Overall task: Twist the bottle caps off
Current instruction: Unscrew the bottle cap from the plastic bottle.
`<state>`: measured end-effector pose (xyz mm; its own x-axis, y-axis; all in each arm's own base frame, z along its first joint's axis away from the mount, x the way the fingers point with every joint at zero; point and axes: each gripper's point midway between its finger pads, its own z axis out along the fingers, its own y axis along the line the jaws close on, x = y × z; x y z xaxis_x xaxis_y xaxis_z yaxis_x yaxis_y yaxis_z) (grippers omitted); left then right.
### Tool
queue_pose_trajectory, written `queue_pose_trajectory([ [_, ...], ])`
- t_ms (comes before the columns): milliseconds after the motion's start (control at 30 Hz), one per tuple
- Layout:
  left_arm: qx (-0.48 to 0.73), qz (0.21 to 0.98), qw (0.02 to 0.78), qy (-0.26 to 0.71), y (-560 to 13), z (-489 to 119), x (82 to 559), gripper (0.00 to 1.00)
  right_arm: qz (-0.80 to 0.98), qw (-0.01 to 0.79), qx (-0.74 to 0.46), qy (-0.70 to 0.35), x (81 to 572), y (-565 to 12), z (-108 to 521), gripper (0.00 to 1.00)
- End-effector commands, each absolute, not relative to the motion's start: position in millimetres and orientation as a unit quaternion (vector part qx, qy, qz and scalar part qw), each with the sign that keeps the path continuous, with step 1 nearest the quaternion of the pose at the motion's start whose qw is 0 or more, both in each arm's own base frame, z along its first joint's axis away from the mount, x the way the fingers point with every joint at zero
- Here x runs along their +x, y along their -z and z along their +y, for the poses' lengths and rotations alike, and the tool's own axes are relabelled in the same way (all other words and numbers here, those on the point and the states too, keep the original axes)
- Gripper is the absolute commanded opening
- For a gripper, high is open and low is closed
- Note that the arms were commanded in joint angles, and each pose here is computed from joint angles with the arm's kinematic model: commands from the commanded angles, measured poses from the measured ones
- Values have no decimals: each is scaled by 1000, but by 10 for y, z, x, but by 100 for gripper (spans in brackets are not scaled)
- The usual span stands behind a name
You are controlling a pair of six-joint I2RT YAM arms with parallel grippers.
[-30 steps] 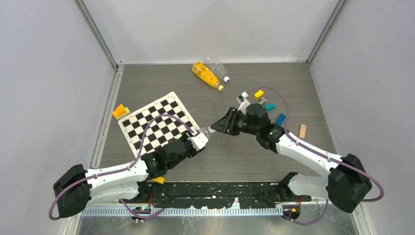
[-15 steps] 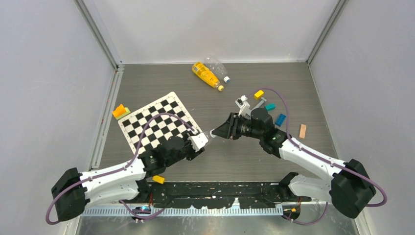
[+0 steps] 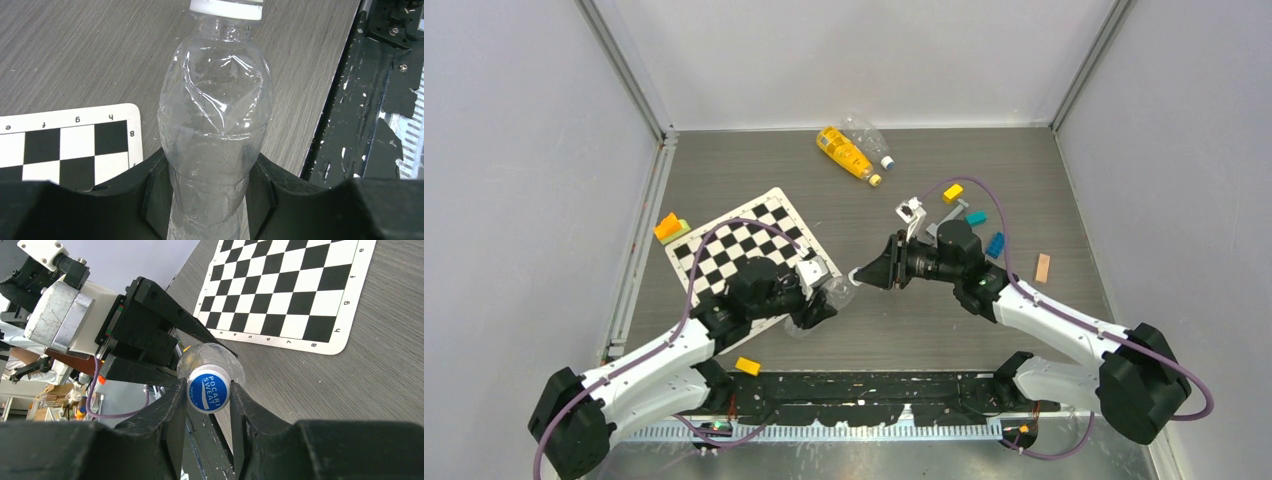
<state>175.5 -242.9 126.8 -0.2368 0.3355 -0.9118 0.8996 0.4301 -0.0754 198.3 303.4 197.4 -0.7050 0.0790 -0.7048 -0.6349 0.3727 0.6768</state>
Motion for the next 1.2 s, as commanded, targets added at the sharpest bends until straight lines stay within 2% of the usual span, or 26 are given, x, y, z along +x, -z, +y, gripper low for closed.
queue_pose_trajectory([
  [0, 415, 665, 511, 353, -1858, -2610, 1885, 0, 772, 337, -194, -503, 1935, -1915, 2966, 32],
  [33, 411, 668, 516, 344, -1861, -2588, 1915, 0, 774, 350, -179, -496, 1990, -1977, 2941, 48],
  [100, 404, 672, 531, 321, -1844, -2526, 1986, 0, 787, 357, -151, -480, 2053, -2011, 2877, 65],
  [167, 396, 669, 555, 297, -1829, -2465, 2073, 0, 795, 366, -124, -468, 2099, -2080, 2814, 75],
  [267, 370, 675, 580, 267, -1746, -2360, 2190, 0, 793, 385, -77, -467, 2168, -2205, 2739, 83],
  [367, 359, 679, 587, 256, -1727, -2318, 2230, 0, 782, 405, -34, -472, 2241, -2321, 2675, 84],
  [567, 353, 698, 583, 220, -1622, -2246, 2332, 0, 740, 419, 29, -525, 2349, -2553, 2729, 77],
  [733, 362, 702, 575, 212, -1591, -2296, 2304, 0, 759, 391, 39, -519, 2424, -2421, 2827, 69],
  [900, 399, 714, 545, 185, -1421, -2278, 2276, 0, 766, 366, 46, -526, 2466, -2348, 2934, 69],
  [1167, 408, 707, 545, 192, -1431, -2357, 2253, 0, 768, 334, 39, -544, 2457, -2307, 3078, 63],
])
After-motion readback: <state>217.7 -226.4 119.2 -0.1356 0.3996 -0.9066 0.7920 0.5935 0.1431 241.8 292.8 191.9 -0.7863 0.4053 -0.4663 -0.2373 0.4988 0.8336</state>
